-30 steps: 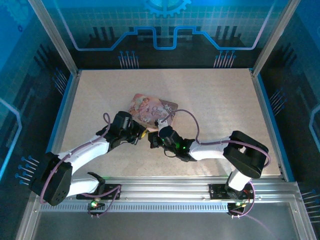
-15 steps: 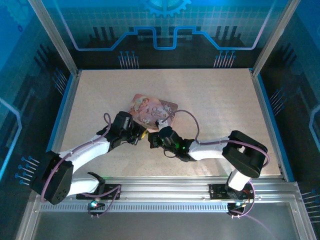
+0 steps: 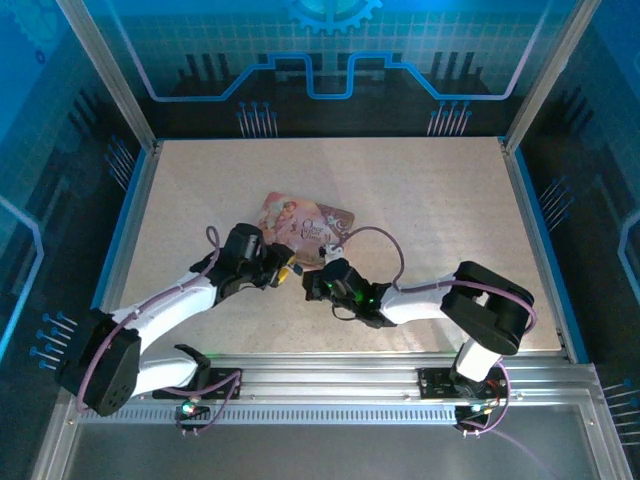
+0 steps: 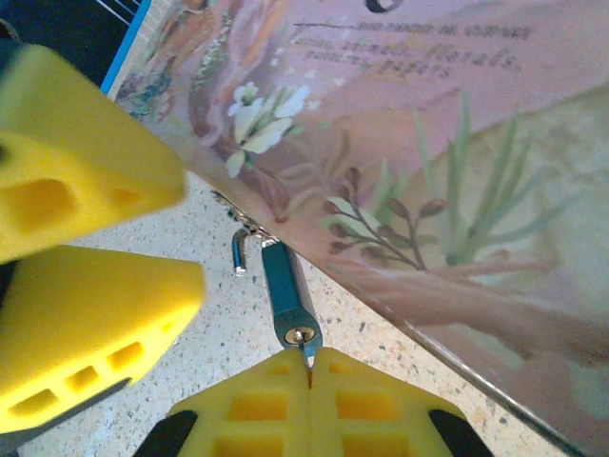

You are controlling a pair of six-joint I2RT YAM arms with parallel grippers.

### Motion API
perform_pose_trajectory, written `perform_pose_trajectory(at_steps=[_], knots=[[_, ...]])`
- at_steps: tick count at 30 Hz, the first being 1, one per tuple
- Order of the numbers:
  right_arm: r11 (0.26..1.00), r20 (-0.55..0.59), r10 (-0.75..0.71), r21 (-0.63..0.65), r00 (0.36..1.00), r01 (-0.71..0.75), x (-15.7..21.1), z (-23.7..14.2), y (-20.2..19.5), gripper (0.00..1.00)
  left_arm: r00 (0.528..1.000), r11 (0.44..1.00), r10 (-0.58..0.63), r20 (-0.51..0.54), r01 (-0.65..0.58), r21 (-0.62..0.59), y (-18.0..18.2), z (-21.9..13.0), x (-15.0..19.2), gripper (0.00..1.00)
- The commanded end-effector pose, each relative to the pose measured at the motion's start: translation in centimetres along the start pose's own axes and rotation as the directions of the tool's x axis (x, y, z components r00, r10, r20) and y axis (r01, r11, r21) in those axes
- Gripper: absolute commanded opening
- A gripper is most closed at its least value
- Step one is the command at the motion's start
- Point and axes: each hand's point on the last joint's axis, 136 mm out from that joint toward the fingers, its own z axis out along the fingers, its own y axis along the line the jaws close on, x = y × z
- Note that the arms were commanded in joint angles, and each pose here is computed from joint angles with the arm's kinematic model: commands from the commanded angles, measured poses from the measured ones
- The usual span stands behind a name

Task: Unlock a padlock with a key

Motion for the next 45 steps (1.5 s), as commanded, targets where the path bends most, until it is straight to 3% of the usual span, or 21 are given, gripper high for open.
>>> perform_pose_trajectory(at_steps=[1, 11, 24, 37, 45], knots=[[0.995, 0.011, 0.096, -0.009, 0.995, -0.095, 0.1, -0.5, -0.6, 0.0, 0.999, 0.999, 0.043, 0.028, -0.042, -0.023, 0.3, -1.0, -0.2, 0.48], [0.942, -0.029, 0.334, -0.03, 0.942, -0.335, 2.1, -1.1, -2.5, 0.0, 0.988, 0.99, 0.142, 0.057, -0.141, -0.024, -1.2, -2.2, -0.6, 0.52], [0.913, -0.041, 0.405, -0.045, 0.913, -0.407, 2.6, -0.8, -3.8, 0.0, 0.962, 0.966, 0.257, 0.089, -0.254, -0.041, -2.2, -3.4, -1.2, 0.58], [0.967, -0.003, 0.255, -0.022, 0.967, -0.255, 0.7, -2.6, -3.8, 0.32, 0.858, 0.874, 0.485, 0.167, -0.477, -0.092, -4.0, -6.7, -6.8, 0.84], [0.971, 0.011, 0.192, -0.148, 0.981, -0.189, -0.6, -2.4, -1.7, 0.42, 0.85, 0.856, 0.516, 0.105, -0.507, -0.103, -4.1, -5.2, -11.0, 0.84]])
